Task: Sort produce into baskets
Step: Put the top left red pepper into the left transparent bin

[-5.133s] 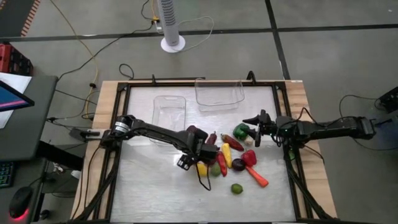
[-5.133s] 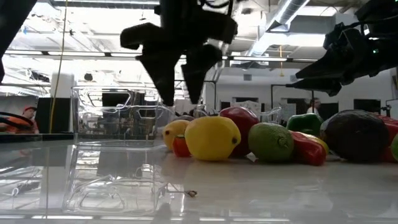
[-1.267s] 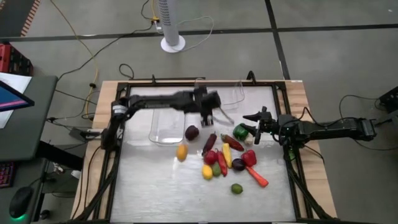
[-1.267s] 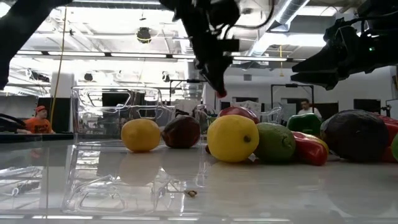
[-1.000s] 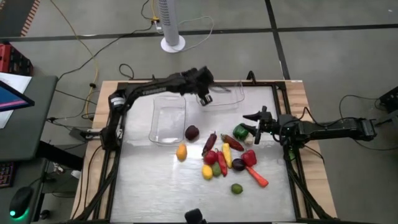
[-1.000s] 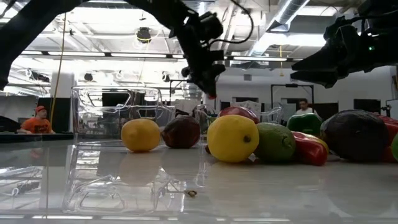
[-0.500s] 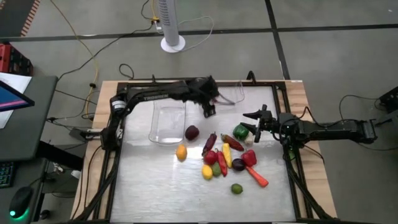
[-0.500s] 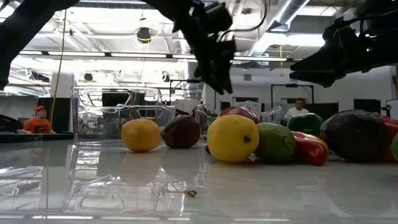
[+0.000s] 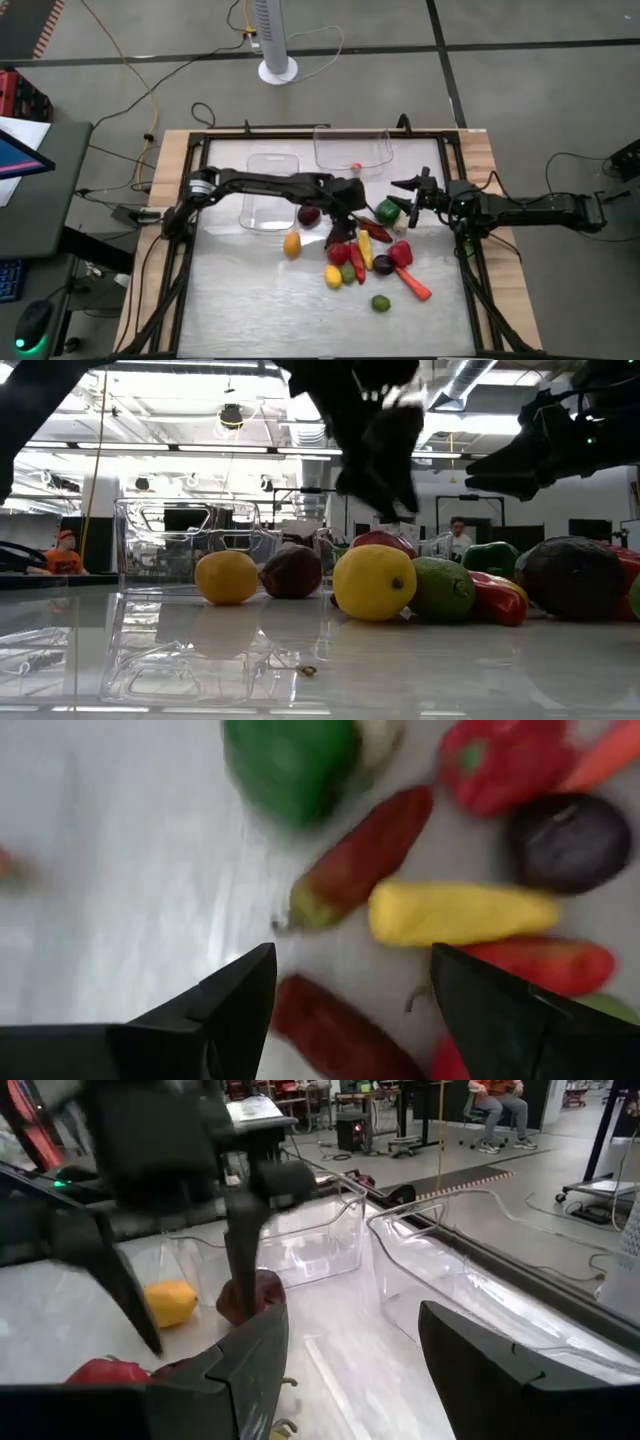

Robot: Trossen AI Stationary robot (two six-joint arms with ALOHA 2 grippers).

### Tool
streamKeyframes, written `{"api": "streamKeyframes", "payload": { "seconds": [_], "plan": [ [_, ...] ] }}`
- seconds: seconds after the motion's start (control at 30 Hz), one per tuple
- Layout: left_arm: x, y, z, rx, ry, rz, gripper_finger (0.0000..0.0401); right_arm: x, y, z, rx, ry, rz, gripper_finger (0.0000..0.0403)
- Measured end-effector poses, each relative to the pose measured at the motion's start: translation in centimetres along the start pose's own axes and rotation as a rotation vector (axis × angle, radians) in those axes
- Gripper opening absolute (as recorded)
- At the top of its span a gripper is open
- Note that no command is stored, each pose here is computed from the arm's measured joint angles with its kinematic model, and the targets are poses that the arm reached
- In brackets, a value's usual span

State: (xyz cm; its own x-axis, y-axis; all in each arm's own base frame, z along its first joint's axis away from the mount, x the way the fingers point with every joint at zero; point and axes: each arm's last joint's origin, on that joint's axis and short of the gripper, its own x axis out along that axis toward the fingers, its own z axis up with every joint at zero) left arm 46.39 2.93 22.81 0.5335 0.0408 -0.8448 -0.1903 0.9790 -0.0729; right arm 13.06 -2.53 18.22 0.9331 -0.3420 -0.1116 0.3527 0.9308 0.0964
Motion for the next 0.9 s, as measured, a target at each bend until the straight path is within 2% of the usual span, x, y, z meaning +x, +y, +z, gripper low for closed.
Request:
{"api": "streamKeyframes", "payload": {
  "seconds": [0.2,0.33,0.5,0.57,0.7,0.9],
  "plan": [
    [2.0,1.1,-0.9,-0.131,0.063,0.088,0.0268,0.1,0.5,-0.1,0.014,0.009,0.033,0.0254],
    [3.2,1.4,-1.5,-0.191,0.117,0.077,0.0295,0.0,0.7,-0.1,0.016,0.006,0.051,0.0254],
    [4.1,1.4,-1.7,-0.201,0.114,0.09,0.0308,0.0,0.8,-0.1,0.023,0.008,0.056,0.0254],
    [4.2,1.5,-2.2,-0.201,0.157,0.107,0.0306,0.0,0.8,-0.1,0.028,0.01,0.055,0.0254],
    [4.3,1.7,-2.4,-0.194,0.159,0.132,0.03,0.0,0.8,-0.1,0.029,0.011,0.055,0.0254],
    [6.1,1.9,-3.1,-0.181,0.198,0.128,0.0297,0.0,0.8,-0.1,0.03,0.007,0.059,0.0254]
  ]
}}
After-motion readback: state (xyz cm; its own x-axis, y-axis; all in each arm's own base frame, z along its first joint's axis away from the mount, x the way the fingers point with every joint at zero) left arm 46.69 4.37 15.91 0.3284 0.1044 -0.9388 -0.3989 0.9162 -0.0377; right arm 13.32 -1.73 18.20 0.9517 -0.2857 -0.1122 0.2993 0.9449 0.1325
